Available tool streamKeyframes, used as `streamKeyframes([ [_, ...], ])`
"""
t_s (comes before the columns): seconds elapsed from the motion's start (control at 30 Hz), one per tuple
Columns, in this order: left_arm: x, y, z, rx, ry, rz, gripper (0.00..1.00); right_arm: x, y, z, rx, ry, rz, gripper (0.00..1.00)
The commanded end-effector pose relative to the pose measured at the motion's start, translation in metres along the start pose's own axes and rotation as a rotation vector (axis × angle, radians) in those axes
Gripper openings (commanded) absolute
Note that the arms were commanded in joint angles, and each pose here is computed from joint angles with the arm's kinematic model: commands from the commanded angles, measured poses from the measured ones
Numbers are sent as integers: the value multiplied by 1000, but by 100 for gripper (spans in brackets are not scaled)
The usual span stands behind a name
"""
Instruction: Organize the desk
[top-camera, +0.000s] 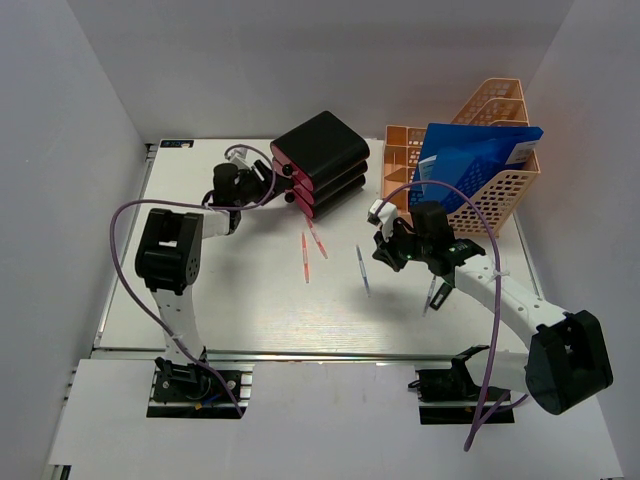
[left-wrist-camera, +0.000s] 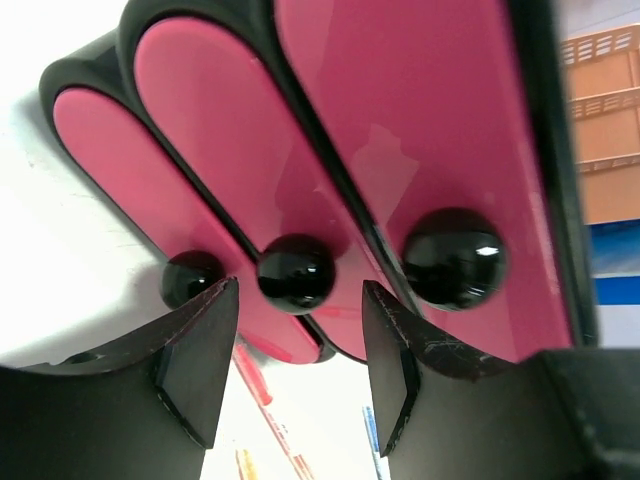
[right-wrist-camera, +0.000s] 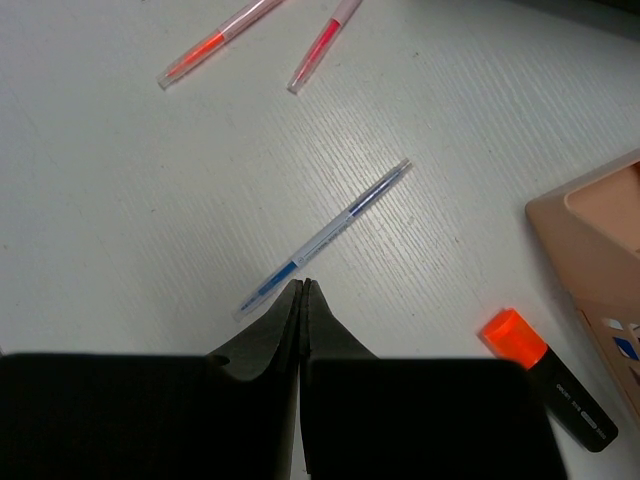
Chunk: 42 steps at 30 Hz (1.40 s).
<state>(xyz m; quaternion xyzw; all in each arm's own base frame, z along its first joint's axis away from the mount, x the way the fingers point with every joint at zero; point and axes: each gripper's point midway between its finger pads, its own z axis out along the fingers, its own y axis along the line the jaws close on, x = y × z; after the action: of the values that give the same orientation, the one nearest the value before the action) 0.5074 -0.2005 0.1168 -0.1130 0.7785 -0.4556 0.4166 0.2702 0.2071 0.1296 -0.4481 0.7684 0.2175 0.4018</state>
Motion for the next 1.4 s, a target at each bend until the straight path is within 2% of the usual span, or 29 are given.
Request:
streamKeyframes([
  [0.0,-16,-14,2,50,-25,24,62,-2,-3,0,5,-13,-14,0],
  [0.4,-14,-14,9,106,-48,-25,61,-1,-3,1,4,-10,-12,0],
  [0.53,-14,-13,11,112,-51,-35,53,-1,-3,1,3,-9,-12,0],
  [0.73,-10,-10,7,102,-48,-40,30,0,-3,2,3,-8,-11,0],
  [0.87,-8,-8,-2,91,-47,-39,25,0,-3,2,2,-6,-10,0],
  [1.3,-4,4,-55,30,-29,5,25,6,-8,3,20,11,-7,0],
  [1.37,-3,4,-55,27,-19,0,39,7,-8,3,19,14,-3,0],
])
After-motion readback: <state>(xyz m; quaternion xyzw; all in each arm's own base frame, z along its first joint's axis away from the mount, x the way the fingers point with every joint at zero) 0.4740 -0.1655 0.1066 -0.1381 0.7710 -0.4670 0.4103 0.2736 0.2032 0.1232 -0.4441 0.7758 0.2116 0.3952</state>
